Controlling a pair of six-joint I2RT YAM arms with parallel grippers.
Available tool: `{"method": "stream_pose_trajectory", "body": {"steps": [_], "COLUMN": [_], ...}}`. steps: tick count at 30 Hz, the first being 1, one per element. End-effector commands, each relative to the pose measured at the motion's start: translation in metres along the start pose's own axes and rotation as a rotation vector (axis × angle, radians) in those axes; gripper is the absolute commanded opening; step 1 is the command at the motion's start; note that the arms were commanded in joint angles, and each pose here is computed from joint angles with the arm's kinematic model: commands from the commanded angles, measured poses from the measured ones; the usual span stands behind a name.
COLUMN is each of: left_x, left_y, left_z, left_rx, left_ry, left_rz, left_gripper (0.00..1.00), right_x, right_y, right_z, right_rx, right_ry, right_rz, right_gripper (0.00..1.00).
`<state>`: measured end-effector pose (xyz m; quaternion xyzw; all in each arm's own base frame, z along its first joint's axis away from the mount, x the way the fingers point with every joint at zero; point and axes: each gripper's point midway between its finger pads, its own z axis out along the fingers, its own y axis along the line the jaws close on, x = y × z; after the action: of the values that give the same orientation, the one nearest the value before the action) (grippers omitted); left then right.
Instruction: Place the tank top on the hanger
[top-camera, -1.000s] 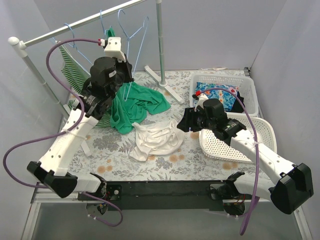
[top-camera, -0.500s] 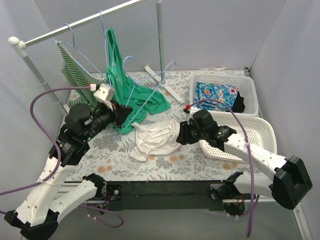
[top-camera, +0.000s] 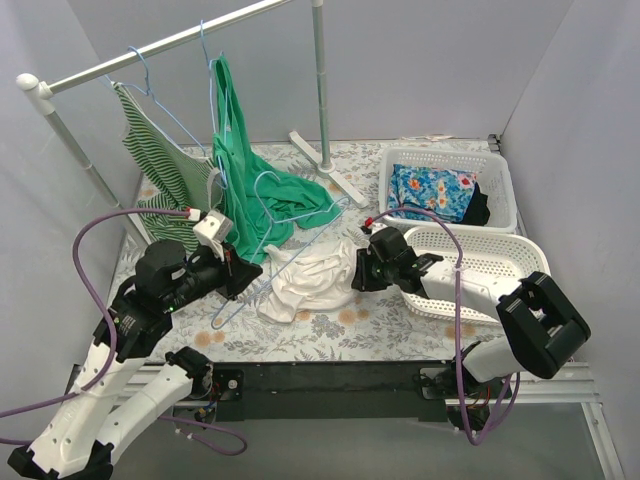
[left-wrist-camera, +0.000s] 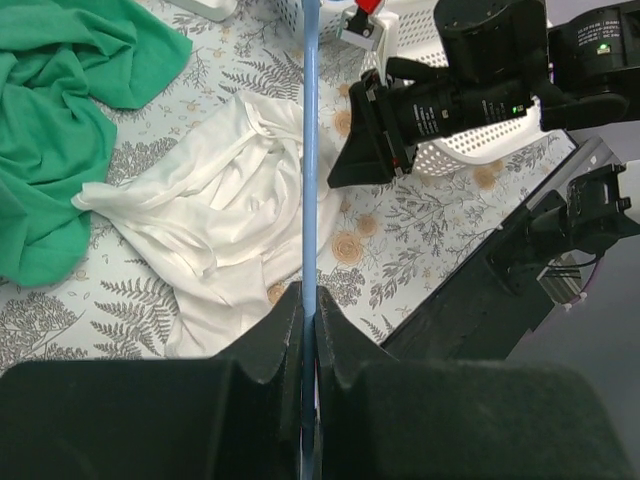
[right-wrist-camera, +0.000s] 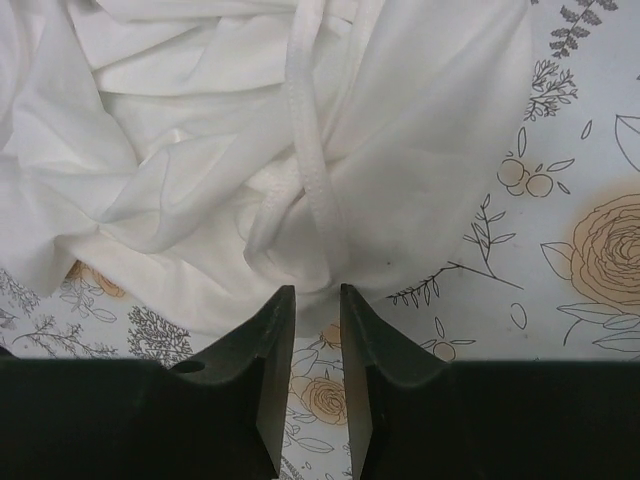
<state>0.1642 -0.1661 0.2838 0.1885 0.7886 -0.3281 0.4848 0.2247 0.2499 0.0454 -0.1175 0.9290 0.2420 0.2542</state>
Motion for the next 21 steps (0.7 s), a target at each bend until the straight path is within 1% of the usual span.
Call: {"method": "stream_pose_trajectory", "body": {"steps": [1, 3, 7, 11, 13, 14, 17, 19, 20, 21], "left_x": [0.007, 0.009, 0.008, 0.006, 0.008, 0.009, 0.010, 0.010, 0.011, 0.009], "left_y": [-0.004, -0.005, -0.007, -0.010, -0.010, -0.011, -0.012, -0.012, -0.010, -0.011], "left_z": [0.001, 0.004, 0.008, 0.008, 0.010, 0.010, 0.011, 0.010, 0.009, 0.007], "left_rx": [0.019, 0.030, 0.041, 0.054, 0.056, 0.057, 0.062, 0.059, 0.044, 0.043], "left_ry": [0.040, 0.046, 0.051, 0.048, 0.064, 0.070, 0.089, 0.094, 0.100, 0.095], "left_rz": [-0.033, -0.043, -0.064, -0.076, -0.082, -0.086, -0.100, -0.103, -0.107, -0.102], "left_gripper": [0.00, 0.00, 0.00, 0.00, 0.00, 0.00, 0.00, 0.00, 0.00, 0.00], "right_x": [-0.030, -0.035, -0.035, -0.032, -0.037, -0.039, -0.050, -0.064, -0.067, -0.071], "right_y": [0.012, 0.005, -0.003, -0.003, -0.004, -0.005, -0.001, 0.000, 0.000, 0.001], "right_z": [0.002, 0.004, 0.010, 0.011, 0.008, 0.007, -0.005, -0.018, -0.021, -0.025], "right_rx": [-0.026, 0.011, 0.058, 0.060, 0.068, 0.072, 0.092, 0.113, 0.118, 0.122], "right_ry": [-0.115, -0.133, -0.125, -0.110, -0.130, -0.137, -0.149, -0.179, -0.190, -0.200], "right_rz": [0.021, 0.024, 0.029, 0.025, 0.018, 0.016, -0.005, -0.023, -0.029, -0.036], "right_gripper": [0.33, 0.33, 0.33, 0.33, 0.33, 0.27, 0.18, 0.14, 0.09, 0.08]}}
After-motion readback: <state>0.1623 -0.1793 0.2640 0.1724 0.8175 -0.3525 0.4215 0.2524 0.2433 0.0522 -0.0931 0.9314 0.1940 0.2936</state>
